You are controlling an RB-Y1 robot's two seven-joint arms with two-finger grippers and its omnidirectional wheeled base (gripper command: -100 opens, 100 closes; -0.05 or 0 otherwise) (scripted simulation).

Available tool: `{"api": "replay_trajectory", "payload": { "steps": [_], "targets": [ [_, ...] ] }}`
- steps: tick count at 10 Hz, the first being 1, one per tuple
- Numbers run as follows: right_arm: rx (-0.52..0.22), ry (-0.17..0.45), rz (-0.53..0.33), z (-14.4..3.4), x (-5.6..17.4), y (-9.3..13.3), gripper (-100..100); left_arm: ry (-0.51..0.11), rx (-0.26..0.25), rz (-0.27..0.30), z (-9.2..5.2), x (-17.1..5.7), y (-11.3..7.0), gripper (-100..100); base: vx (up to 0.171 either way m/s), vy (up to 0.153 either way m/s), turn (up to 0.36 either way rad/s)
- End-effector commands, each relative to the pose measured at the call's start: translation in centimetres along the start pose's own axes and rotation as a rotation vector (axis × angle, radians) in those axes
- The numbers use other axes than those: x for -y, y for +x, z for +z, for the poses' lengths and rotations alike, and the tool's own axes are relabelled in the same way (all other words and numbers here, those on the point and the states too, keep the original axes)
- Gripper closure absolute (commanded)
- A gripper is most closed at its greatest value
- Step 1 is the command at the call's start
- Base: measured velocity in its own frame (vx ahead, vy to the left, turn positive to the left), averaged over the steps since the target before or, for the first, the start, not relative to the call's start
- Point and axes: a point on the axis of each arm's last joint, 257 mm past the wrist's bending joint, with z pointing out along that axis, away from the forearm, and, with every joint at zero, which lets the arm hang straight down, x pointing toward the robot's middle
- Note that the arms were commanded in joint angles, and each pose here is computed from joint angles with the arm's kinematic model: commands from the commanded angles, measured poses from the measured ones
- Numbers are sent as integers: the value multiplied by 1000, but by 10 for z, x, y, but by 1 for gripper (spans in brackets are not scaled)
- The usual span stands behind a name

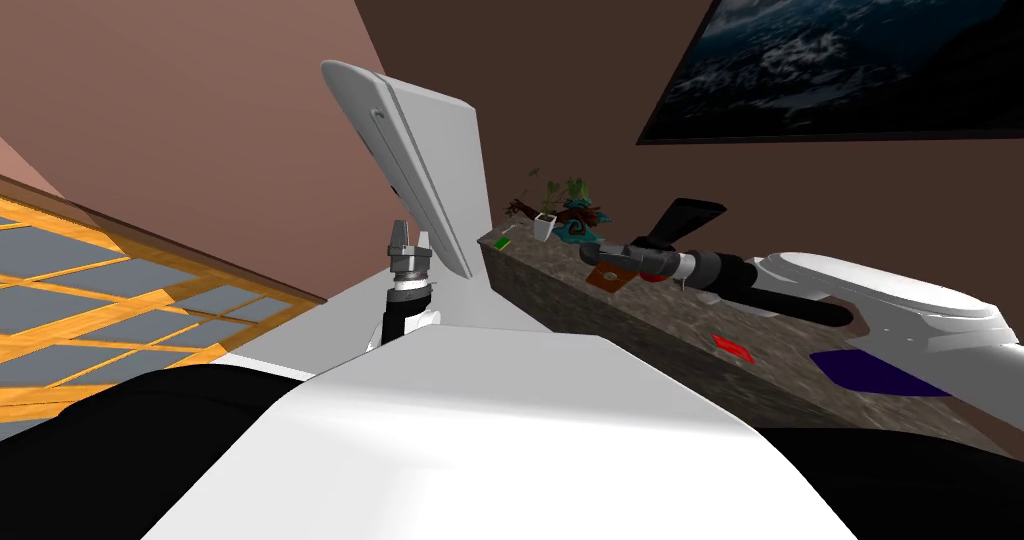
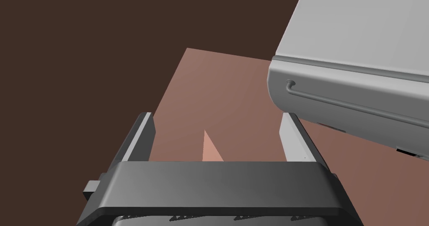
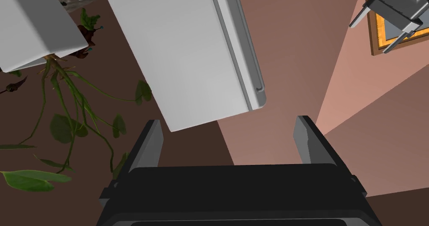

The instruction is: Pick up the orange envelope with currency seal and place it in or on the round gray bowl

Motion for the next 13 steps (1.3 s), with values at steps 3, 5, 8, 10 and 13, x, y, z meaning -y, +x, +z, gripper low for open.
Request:
{"api": "replay_trajectory", "payload": {
  "steps": [3, 5, 8, 10, 13],
  "targets": [
    [-104, 17, -34, -1, 7, 7, -100, 0, 0, 0, 0, 0, 0, 0, 23, -19, 26],
    [-180, 33, -56, -3, 14, 14, -100, 0, 0, 0, 0, 0, 0, 0, 23, -24, 41],
    [-297, 66, -79, -9, 27, 30, -100, 0, 0, 0, 0, 0, 0, 0, 30, -35, 39],
    [-372, 80, -99, -13, 33, 39, -100, 0, 0, 0, 0, 0, 0, 0, 26, -32, 36],
    [-466, 91, -129, -16, 39, 47, -100, 0, 0, 0, 0, 0, 0, 0, 20, -32, 30]
  ]
}}
